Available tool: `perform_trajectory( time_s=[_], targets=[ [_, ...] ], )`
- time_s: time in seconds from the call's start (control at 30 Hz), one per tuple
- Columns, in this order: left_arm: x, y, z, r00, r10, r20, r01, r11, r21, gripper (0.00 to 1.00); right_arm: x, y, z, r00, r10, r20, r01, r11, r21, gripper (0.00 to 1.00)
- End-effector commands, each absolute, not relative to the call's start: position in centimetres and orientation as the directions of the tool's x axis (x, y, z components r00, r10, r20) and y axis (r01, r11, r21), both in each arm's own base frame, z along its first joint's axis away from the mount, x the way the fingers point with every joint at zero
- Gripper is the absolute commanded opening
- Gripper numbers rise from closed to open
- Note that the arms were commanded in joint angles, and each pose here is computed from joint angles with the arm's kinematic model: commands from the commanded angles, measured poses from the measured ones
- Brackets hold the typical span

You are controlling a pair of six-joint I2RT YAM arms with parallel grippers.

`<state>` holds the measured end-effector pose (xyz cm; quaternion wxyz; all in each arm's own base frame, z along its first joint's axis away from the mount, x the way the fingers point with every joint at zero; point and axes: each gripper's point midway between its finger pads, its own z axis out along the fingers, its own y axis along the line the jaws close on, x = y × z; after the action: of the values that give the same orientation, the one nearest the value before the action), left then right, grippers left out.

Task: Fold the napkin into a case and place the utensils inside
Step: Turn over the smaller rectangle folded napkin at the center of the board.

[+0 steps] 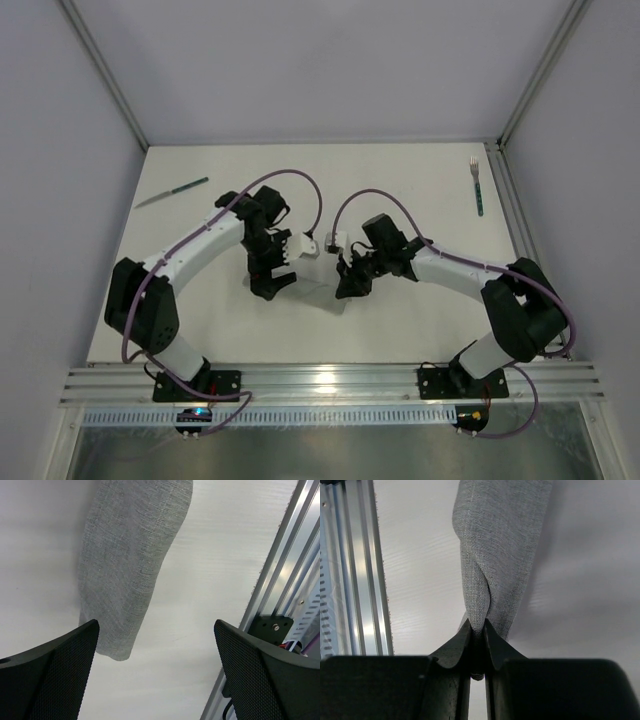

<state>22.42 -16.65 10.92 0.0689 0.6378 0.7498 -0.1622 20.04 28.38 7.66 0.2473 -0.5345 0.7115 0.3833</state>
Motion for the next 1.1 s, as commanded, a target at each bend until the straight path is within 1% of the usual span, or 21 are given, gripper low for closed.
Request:
perform_trajectory(
  time_s=[0.0, 0.07, 0.17, 0.2, 0.23, 0.3, 0.4, 0.53, 0.57, 0.63, 0.67, 0.7, 0.77, 0.8, 0.87, 0.9, 0.93, 1.0, 1.03, 1.07],
  targets=[
    [22.2, -17.6, 12.2, -0.17, 0.908, -0.382, 0.98, 0.117, -0.158, 0.99, 21.4, 28.6, 7.8, -0.358, -0.544, -0.759, -0.934, 0.196, 0.299, 0.03],
    [22.4, -17.6, 12.2, -0.158, 0.91, -0.384, 0.984, 0.11, -0.143, 0.99, 21.5, 28.6, 7.6, -0.362, -0.544, -0.757, -0.932, 0.198, 0.303, 0.03],
    [22.7, -16.7, 10.4, -0.131, 0.931, -0.34, 0.988, 0.097, -0.116, 0.99, 21.5, 28.7, 7.6, -0.364, -0.542, -0.758, -0.931, 0.197, 0.306, 0.03],
    [22.3, -16.0, 9.1, -0.126, 0.943, -0.309, 0.988, 0.093, -0.119, 0.99, 21.5, 28.7, 7.6, -0.364, -0.541, -0.758, -0.931, 0.199, 0.306, 0.03],
    [23.4, -15.5, 8.5, -0.103, 0.954, -0.283, 0.994, 0.091, -0.054, 0.99, 21.5, 28.7, 7.6, -0.363, -0.54, -0.759, -0.932, 0.198, 0.305, 0.03],
    [24.4, -14.9, 7.2, -0.105, 0.962, -0.254, 0.994, 0.109, 0.0, 0.99, 21.5, 28.7, 7.5, -0.365, -0.54, -0.759, -0.931, 0.199, 0.306, 0.03],
    [26.1, -15.5, 6.8, -0.088, 0.961, -0.263, 0.994, 0.103, 0.043, 0.99, 21.6, 28.8, 7.5, -0.364, -0.538, -0.76, -0.931, 0.199, 0.305, 0.03],
    [25.7, -15.0, 5.8, -0.065, 0.973, -0.223, 0.996, 0.078, 0.049, 0.99, 21.6, 28.7, 7.4, -0.368, -0.539, -0.757, -0.93, 0.204, 0.307, 0.03],
    [25.5, -14.7, 5.6, -0.064, 0.977, -0.205, 0.997, 0.074, 0.038, 0.79, 21.6, 28.7, 7.4, -0.369, -0.539, -0.757, -0.929, 0.205, 0.307, 0.03],
    [25.4, -14.8, 5.8, -0.073, 0.976, -0.204, 0.996, 0.08, 0.026, 0.45, 21.5, 28.7, 7.4, -0.374, -0.541, -0.754, -0.927, 0.206, 0.313, 0.03],
    [25.4, -14.9, 6.1, -0.078, 0.975, -0.207, 0.996, 0.084, 0.021, 0.07, 21.4, 28.7, 7.5, -0.375, -0.54, -0.753, -0.927, 0.203, 0.316, 0.03],
    [25.0, -14.9, 6.3, -0.08, 0.975, -0.209, 0.997, 0.082, 0.002, 0.0, 21.2, 28.6, 7.4, -0.38, -0.543, -0.749, -0.925, 0.202, 0.323, 0.03],
    [24.9, -15.1, 7.1, -0.071, 0.973, -0.221, 0.997, 0.072, -0.006, 0.0, 21.0, 28.6, 7.4, -0.385, -0.544, -0.746, -0.922, 0.194, 0.334, 0.03],
    [23.9, -14.9, 7.3, -0.072, 0.975, -0.209, 0.997, 0.063, -0.05, 0.0, 20.8, 28.5, 7.3, -0.395, -0.548, -0.737, -0.918, 0.198, 0.345, 0.03],
    [23.4, -15.0, 8.2, -0.064, 0.975, -0.213, 0.995, 0.047, -0.085, 0.0, 20.6, 28.5, 7.5, -0.414, -0.548, -0.727, -0.909, 0.207, 0.361, 0.03],
    [22.8, -15.0, 8.3, -0.066, 0.976, -0.206, 0.992, 0.041, -0.121, 0.0, 20.2, 28.4, 7.5, -0.427, -0.552, -0.716, -0.902, 0.207, 0.378, 0.03],
    [21.1, -14.8, 8.7, -0.063, 0.978, -0.2, 0.979, 0.022, -0.203, 0.0, 19.9, 28.4, 7.8, -0.428, -0.549, -0.718, -0.901, 0.194, 0.389, 0.03],
    [19.9, -14.9, 9.6, -0.062, 0.977, -0.206, 0.961, 0.003, -0.276, 0.0, 19.4, 28.8, 9.1, -0.427, -0.521, -0.739, -0.899, 0.162, 0.406, 0.03],
    [18.4, -14.9, 10.2, -0.075, 0.975, -0.209, 0.939, -0.002, -0.345, 0.0, 19.2, 29.0, 9.7, -0.434, -0.512, -0.741, -0.895, 0.153, 0.419, 0.03],
    [17.9, -14.8, 10.5, -0.063, 0.975, -0.214, 0.929, -0.021, -0.37, 0.0, 18.8, 28.9, 10.1, -0.445, -0.513, -0.734, -0.887, 0.143, 0.438, 0.03]
  ],
)
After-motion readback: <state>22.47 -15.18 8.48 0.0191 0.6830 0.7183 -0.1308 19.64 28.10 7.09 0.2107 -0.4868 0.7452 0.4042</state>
